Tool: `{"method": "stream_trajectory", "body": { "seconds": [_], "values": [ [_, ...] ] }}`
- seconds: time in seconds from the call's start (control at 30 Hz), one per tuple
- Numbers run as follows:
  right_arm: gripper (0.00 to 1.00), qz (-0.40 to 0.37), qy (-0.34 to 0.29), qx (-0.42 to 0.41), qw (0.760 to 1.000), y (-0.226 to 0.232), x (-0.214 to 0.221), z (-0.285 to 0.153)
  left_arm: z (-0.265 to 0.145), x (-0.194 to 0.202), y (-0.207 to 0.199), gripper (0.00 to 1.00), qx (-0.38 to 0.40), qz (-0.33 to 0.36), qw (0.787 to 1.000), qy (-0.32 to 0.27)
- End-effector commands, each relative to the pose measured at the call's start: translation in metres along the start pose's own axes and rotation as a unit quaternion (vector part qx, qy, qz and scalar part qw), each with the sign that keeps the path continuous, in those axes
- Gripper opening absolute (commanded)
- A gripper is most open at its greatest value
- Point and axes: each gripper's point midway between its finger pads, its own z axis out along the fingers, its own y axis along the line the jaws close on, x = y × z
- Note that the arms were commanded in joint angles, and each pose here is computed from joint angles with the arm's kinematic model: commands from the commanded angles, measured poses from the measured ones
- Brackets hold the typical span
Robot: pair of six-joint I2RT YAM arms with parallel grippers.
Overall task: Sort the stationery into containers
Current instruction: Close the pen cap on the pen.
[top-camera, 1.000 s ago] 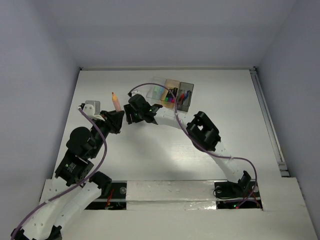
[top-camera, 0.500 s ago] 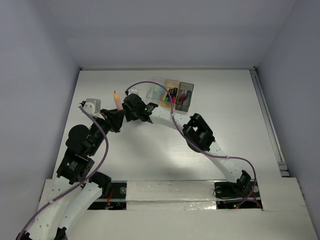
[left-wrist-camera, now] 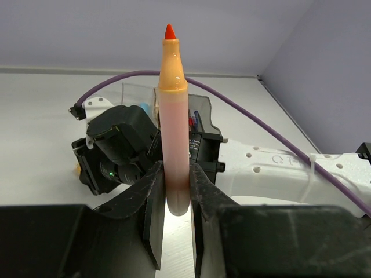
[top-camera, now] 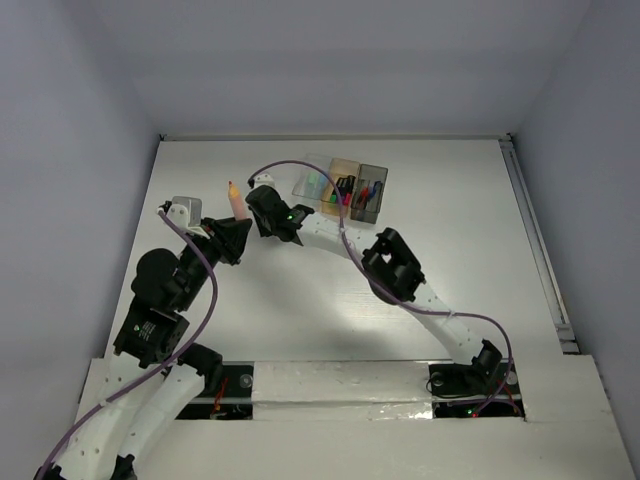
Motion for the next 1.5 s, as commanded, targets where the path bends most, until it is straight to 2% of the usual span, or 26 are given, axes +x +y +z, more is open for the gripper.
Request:
{"method": "stream_trajectory", "body": {
  "seconds": [0.0, 0.07, 0.1, 0.13, 0.2, 0.23, 0.27, 0.3, 0.33, 0.37, 0.4, 0.43, 0.57, 0.67, 0.7, 0.77, 0.93, 1.07, 1.13, 1.27, 1.37, 1.47],
  "values": [
    [0.22, -0.045, 0.033, 0.016, 0.998, -0.012, 0.044, 0.020, 0.005, -0.006, -0.003, 0.00, 0.012, 0.007, 1.000, -0.016],
    [0.22, -0.068, 0.022, -0.012, 0.997, -0.006, 0.035, 0.013, 0.005, -0.006, -0.002, 0.00, 0.010, 0.008, 1.000, -0.016],
    [0.18, -0.084, 0.051, -0.009, 0.995, -0.016, 0.064, 0.010, 0.005, -0.006, -0.002, 0.00, 0.010, 0.008, 1.000, -0.016],
    [0.17, -0.098, 0.018, -0.056, 0.993, -0.002, 0.037, -0.011, 0.005, -0.005, -0.002, 0.00, 0.011, 0.008, 1.000, -0.014],
    [0.16, -0.114, 0.013, -0.074, 0.991, -0.008, 0.042, -0.034, 0.005, -0.004, 0.000, 0.00, 0.007, 0.007, 1.000, -0.014],
    [0.16, -0.134, 0.052, -0.077, 0.987, -0.024, 0.084, -0.046, 0.005, -0.005, -0.001, 0.00, 0.010, 0.007, 1.000, -0.014],
    [0.16, -0.135, 0.020, -0.092, 0.986, -0.023, 0.057, -0.075, 0.006, -0.005, -0.002, 0.00, 0.011, 0.006, 1.000, -0.014],
    [0.16, -0.141, 0.022, -0.100, 0.985, -0.027, 0.062, -0.089, 0.007, -0.004, -0.003, 0.00, 0.016, 0.006, 1.000, -0.011],
    [0.16, -0.157, 0.049, -0.109, 0.980, -0.038, 0.092, -0.101, 0.007, -0.004, -0.005, 0.00, 0.019, 0.004, 1.000, -0.012],
    [0.16, -0.157, 0.040, -0.114, 0.980, -0.040, 0.080, -0.120, 0.007, -0.005, -0.006, 0.00, 0.021, 0.004, 1.000, -0.012],
    [0.16, -0.160, 0.052, -0.119, 0.979, -0.043, 0.088, -0.129, 0.008, -0.004, -0.005, 0.00, 0.021, 0.003, 1.000, -0.011],
    [0.17, -0.179, 0.085, -0.127, 0.972, -0.051, 0.113, -0.137, 0.008, -0.004, -0.005, 0.00, 0.023, 0.002, 1.000, -0.010],
    [0.23, -0.183, 0.133, -0.134, 0.965, -0.064, 0.151, -0.151, 0.008, -0.004, -0.006, 0.00, 0.025, 0.002, 1.000, -0.009],
    [0.35, -0.182, 0.127, -0.104, 0.970, -0.078, 0.156, -0.152, 0.009, -0.002, -0.005, 0.00, 0.023, 0.001, 1.000, -0.007],
    [0.46, -0.184, 0.131, -0.095, 0.970, -0.084, 0.162, -0.154, 0.009, -0.001, -0.004, 0.00, 0.021, 0.001, 1.000, -0.005],
    [0.58, -0.168, 0.113, -0.078, 0.976, -0.088, 0.153, -0.160, 0.010, 0.001, -0.004, 0.00, 0.021, 0.001, 1.000, -0.003],
    [0.73, -0.154, 0.083, -0.084, 0.981, -0.087, 0.128, -0.182, 0.009, 0.000, -0.004, 0.00, 0.021, 0.003, 1.000, -0.004],
    [0.75, -0.113, 0.068, -0.160, 0.978, -0.058, 0.113, -0.213, 0.008, -0.001, -0.002, 0.00, 0.017, 0.004, 1.000, -0.006],
    [0.71, -0.091, 0.074, -0.234, 0.965, -0.034, 0.113, -0.231, 0.008, -0.001, -0.002, 0.00, 0.017, 0.005, 1.000, -0.007],
    [0.67, -0.047, 0.078, -0.316, 0.944, 0.004, 0.117, -0.242, 0.007, -0.003, -0.003, 0.00, 0.019, 0.006, 1.000, -0.010],
    [0.67, -0.030, 0.086, -0.333, 0.938, 0.017, 0.125, -0.234, 0.007, -0.002, -0.002, 0.00, 0.017, 0.006, 1.000, -0.009],
    [0.67, -0.012, 0.085, -0.322, 0.943, 0.020, 0.123, -0.220, 0.007, -0.002, -0.002, 0.00, 0.016, 0.007, 1.000, -0.008]
  ]
}}
